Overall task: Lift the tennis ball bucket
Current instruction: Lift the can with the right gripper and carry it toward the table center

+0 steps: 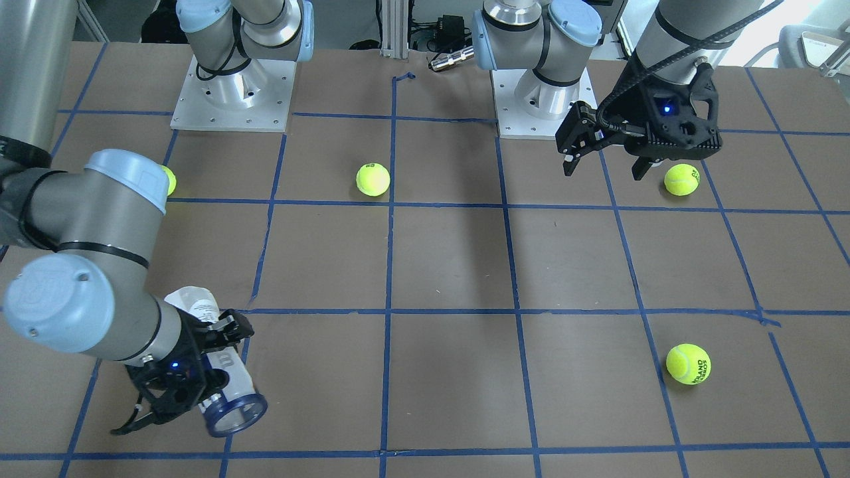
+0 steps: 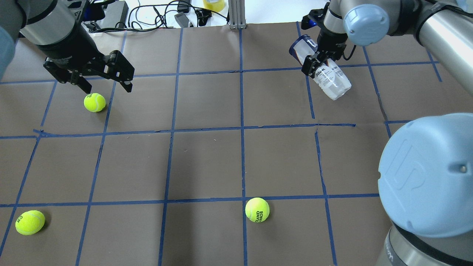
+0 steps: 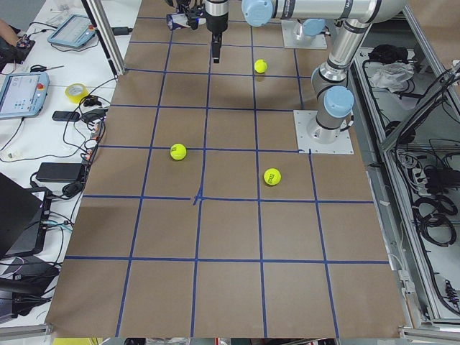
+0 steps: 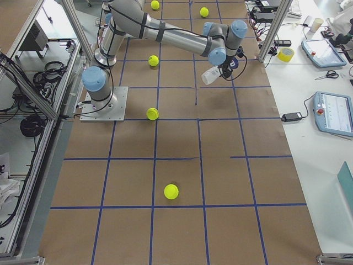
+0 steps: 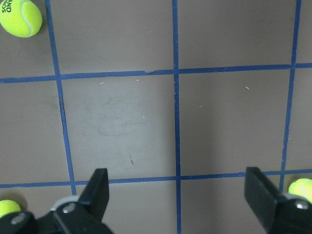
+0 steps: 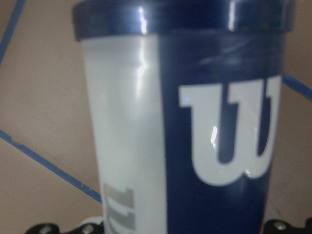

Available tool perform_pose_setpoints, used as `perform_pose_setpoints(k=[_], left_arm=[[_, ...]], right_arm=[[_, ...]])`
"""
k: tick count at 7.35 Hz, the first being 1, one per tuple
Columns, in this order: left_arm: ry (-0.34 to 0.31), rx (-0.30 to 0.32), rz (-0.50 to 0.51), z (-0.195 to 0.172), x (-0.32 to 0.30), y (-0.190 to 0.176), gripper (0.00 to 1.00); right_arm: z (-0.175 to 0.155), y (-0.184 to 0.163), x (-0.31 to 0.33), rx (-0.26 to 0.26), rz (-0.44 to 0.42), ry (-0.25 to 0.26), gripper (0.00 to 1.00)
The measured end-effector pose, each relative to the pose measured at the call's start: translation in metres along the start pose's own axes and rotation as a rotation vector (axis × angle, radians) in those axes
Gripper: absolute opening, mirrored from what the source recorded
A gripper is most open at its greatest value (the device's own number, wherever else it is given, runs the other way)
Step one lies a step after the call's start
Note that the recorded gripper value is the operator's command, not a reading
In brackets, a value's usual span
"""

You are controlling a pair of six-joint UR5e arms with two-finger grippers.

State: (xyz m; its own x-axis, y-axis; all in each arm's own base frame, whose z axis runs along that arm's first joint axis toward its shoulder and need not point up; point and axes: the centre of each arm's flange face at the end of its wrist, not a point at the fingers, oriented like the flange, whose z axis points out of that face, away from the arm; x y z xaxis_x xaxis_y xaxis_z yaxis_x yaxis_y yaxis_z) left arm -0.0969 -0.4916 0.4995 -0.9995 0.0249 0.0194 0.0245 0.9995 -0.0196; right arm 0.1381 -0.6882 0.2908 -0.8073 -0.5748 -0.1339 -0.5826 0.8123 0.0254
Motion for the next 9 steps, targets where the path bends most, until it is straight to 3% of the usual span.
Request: perform_pose_setpoints(k=[3, 5, 7, 9], left_arm=[[-0.014, 0.001, -0.006, -0.001, -0.005, 0.000, 1.00], [-0.017, 0.008, -0.023, -0.003, -0.016, -0.002, 1.00], [-0.022, 0.019, -0.088, -0.009, -0.050, -0.006, 1.00], [-0.023, 0.013, -0.122, -0.006, -0.067, -0.006, 1.00]], right_arm=[[0.011, -0.045, -0.111, 0.017, -0.296, 0.027, 0.58], [0.033, -0.062, -0.177, 0.019, -0.526, 0.093, 0.59], [0.064, -0.060, -0.214, 0.019, -0.736, 0.145, 0.65], [0.094, -0.055, -0.231, 0.042, -0.877, 0.178, 0.65]])
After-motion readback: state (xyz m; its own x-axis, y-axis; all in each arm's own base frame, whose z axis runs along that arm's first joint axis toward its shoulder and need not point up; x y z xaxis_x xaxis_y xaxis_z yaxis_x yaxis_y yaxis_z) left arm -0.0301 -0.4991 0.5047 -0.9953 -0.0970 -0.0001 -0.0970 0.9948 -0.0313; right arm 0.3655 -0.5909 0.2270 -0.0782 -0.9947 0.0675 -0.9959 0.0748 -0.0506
